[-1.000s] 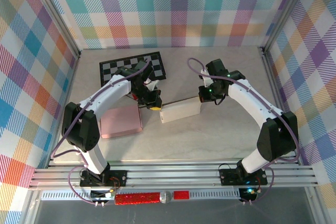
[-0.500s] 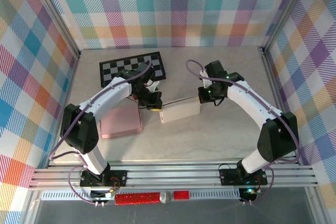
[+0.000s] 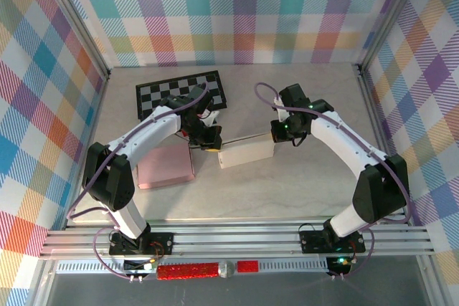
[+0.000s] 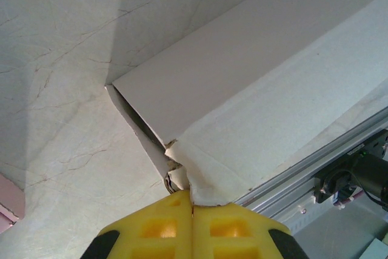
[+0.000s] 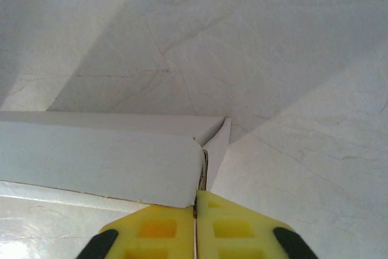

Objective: Fold the paper box

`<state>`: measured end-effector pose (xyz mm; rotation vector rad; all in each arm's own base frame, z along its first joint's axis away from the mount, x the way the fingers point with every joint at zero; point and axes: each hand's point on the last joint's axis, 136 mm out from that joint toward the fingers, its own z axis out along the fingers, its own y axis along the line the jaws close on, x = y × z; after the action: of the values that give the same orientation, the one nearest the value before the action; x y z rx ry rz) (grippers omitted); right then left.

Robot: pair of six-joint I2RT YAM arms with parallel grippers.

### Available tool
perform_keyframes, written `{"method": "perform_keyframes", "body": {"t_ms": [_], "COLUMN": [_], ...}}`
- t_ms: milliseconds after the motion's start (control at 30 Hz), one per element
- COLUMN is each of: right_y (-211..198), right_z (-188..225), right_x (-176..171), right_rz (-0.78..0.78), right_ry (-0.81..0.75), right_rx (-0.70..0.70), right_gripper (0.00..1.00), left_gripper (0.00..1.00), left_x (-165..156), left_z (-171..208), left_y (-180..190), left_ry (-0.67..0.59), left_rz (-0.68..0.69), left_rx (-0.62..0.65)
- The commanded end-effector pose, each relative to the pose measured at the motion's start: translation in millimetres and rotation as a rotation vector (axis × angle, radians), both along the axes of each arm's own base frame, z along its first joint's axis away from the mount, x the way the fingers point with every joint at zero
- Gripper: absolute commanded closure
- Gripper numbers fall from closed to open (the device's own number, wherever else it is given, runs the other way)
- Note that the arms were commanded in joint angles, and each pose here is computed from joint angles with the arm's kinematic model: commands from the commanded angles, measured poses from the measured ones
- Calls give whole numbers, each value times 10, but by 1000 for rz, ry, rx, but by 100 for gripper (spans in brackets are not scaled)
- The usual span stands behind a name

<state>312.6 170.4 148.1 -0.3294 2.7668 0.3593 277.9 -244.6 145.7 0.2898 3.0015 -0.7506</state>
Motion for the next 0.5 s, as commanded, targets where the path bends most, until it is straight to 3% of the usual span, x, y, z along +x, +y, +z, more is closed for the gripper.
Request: {"method": "perform_keyframes", "body": {"t_ms": [0,133,300,400,467], "right_y": [-69,-44,-52,-57,-53], "right_z": [28,155,321,412,439], "right_x": [-239,-249,-227,-185,-153], "right_rz": [-51,-90,-165,-288,-408], "right_ry": [73,66,51,63,87], "right_rx": [9,55,121,216,290], "right_gripper": [85,71,62,53,42], "left_gripper": [100,100,100,100,100], "left_x": [-214,-217,-212,-212,-209], "left_z": [-259,-257,-252,-239,-234], "left_y": [269,261,250,243,237], "left_ry": [95,97,94,92,90], "left_rz": [11,8,6,6,6], "left_rx": [158,158,155,152,152]}}
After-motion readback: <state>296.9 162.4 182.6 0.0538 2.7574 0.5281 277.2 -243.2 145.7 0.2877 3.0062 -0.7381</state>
